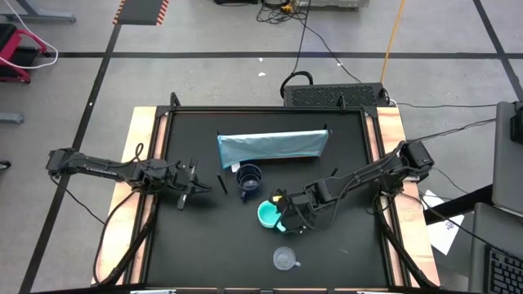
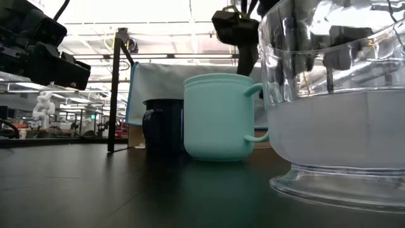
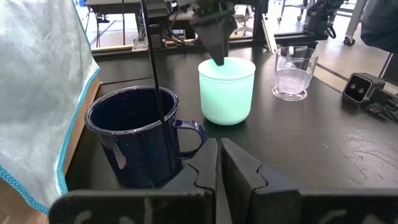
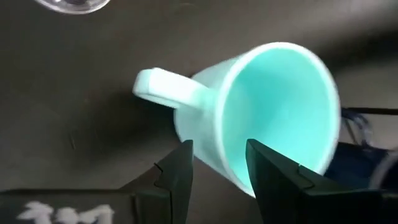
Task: Stack small to large cups/mugs on shelf
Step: Move the light blue mug to the center of the table
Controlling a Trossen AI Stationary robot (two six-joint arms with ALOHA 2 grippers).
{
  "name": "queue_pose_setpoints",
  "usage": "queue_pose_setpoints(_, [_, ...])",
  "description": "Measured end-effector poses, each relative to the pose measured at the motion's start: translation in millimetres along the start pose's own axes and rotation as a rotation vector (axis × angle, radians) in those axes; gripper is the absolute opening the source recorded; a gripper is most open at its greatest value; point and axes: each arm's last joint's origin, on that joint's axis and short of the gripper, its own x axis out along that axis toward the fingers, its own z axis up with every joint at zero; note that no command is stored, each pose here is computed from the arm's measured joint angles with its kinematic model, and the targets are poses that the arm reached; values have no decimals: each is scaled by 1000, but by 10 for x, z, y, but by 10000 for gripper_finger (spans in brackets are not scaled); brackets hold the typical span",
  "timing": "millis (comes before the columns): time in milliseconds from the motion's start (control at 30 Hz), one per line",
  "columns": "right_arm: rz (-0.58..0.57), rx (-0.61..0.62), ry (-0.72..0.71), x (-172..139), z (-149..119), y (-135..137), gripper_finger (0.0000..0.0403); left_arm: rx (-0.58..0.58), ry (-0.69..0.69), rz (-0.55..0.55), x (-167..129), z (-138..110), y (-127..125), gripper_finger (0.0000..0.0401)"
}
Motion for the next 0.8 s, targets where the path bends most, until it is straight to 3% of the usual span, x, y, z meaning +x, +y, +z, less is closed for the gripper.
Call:
queue_pose_setpoints(233, [26, 1, 25, 141, -16, 29, 106, -1, 6, 0, 0, -6, 0, 24])
queue_pose_setpoints(533, [-9, 7, 1, 130, 5, -7, 8, -4, 15, 0, 0, -15, 0, 24])
queue_pose_setpoints(800, [-69, 20, 50, 85, -5, -26, 4, -4, 19, -1, 0, -18, -1, 24])
